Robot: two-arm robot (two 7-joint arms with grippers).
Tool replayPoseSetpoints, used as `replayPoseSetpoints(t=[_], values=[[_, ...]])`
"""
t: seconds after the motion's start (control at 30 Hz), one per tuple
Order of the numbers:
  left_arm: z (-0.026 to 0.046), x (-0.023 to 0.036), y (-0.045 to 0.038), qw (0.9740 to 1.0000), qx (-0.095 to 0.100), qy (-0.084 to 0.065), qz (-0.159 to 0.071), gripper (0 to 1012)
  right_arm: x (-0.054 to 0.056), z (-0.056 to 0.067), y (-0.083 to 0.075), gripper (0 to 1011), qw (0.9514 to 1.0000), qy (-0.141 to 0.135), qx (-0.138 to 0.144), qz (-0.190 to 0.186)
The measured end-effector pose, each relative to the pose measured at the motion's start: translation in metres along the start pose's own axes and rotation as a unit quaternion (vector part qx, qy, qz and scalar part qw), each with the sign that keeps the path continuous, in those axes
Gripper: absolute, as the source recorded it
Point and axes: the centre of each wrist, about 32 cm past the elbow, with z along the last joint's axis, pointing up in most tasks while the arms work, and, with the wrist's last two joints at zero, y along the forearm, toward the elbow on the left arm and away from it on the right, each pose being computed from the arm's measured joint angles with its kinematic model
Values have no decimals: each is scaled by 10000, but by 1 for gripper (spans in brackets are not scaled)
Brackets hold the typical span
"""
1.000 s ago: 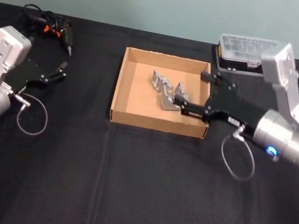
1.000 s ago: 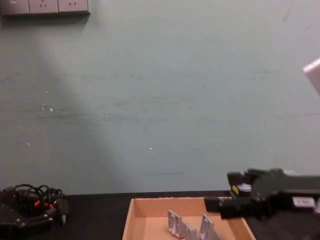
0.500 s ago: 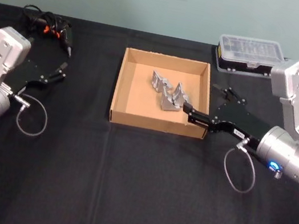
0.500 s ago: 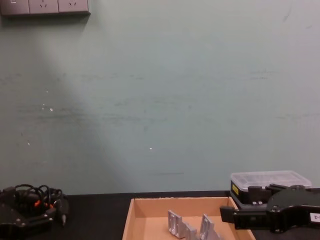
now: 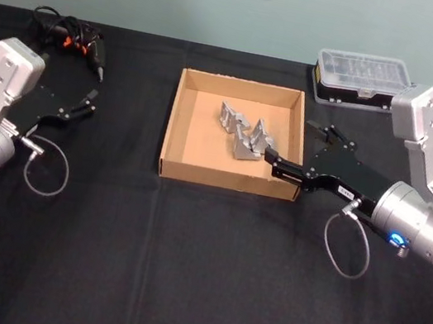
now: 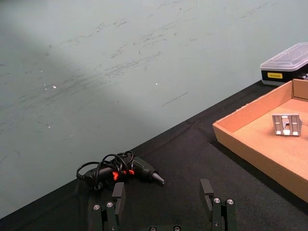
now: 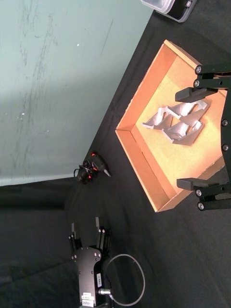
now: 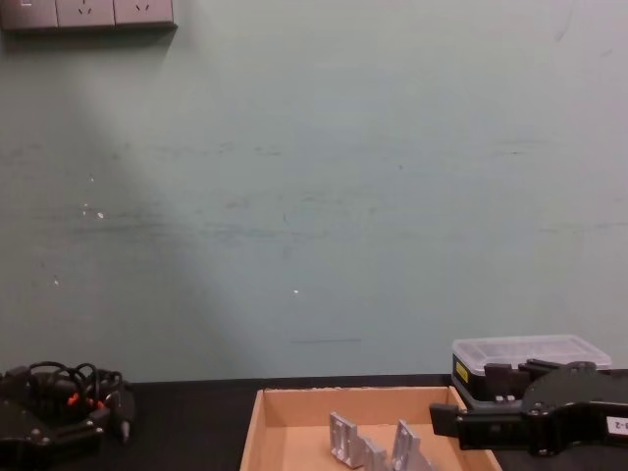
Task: Use one hand to pick up the angle iron from the table and place it into the box.
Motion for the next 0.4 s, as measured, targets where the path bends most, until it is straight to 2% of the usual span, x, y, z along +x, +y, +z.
replayPoseSetpoints(t=[0.4], values=[[0,0,0,10000,0,0,0,1011,2,0,2,1000,10000,-10,-1,12]])
